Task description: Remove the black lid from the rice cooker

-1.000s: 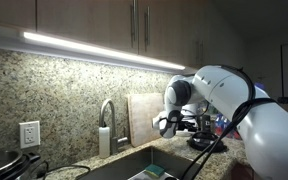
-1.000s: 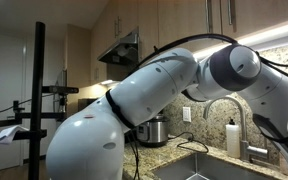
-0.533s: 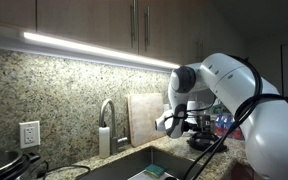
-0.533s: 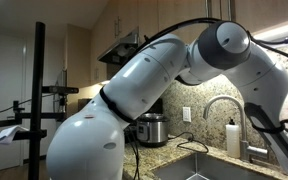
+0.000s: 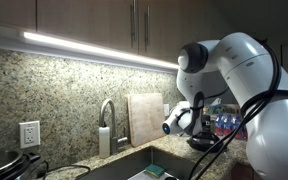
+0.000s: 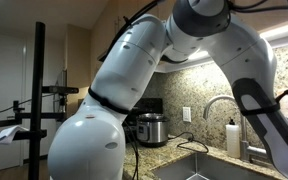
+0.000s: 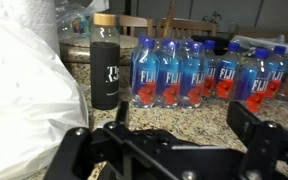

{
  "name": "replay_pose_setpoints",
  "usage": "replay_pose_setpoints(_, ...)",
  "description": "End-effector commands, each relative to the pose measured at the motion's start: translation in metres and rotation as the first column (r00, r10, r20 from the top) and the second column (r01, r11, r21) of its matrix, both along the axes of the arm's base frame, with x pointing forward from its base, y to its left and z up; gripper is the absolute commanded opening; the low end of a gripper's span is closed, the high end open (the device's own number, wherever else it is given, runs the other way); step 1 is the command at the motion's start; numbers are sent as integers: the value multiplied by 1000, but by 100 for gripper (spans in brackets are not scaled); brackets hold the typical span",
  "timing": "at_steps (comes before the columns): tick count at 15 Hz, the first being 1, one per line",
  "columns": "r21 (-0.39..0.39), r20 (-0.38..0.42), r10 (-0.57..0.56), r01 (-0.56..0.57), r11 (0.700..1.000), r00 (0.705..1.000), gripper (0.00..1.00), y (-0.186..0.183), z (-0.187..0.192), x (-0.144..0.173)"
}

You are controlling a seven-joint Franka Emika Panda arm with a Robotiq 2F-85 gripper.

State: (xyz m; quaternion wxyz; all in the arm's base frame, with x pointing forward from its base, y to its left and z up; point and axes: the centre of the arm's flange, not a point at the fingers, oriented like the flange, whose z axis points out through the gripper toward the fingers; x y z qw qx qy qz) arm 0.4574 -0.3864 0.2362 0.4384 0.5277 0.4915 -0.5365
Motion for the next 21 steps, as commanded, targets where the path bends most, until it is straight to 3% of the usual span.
replay_pose_setpoints(1, 56, -26, 194, -193, 980, 981, 100, 23, 44, -72)
replay_pose_setpoints(4, 106, -87, 355, -345, 932, 931, 100, 24, 63, -82)
replay_pose_setpoints(5, 74, -79, 274, -269, 960, 958, 100, 17, 34, -58)
replay_pose_setpoints(11, 94, -74, 332, -325, 941, 940, 100, 24, 52, -71)
replay_pose_setpoints(12, 106, -109, 373, -362, 926, 922, 100, 33, 42, -66)
replay_pose_setpoints(16, 228, -142, 584, -548, 805, 799, 100, 74, 17, -47)
replay_pose_setpoints(18, 286, -128, 675, -624, 727, 727, 100, 88, 13, -41)
replay_pose_setpoints(21, 362, -116, 796, -720, 591, 595, 100, 102, 22, -52)
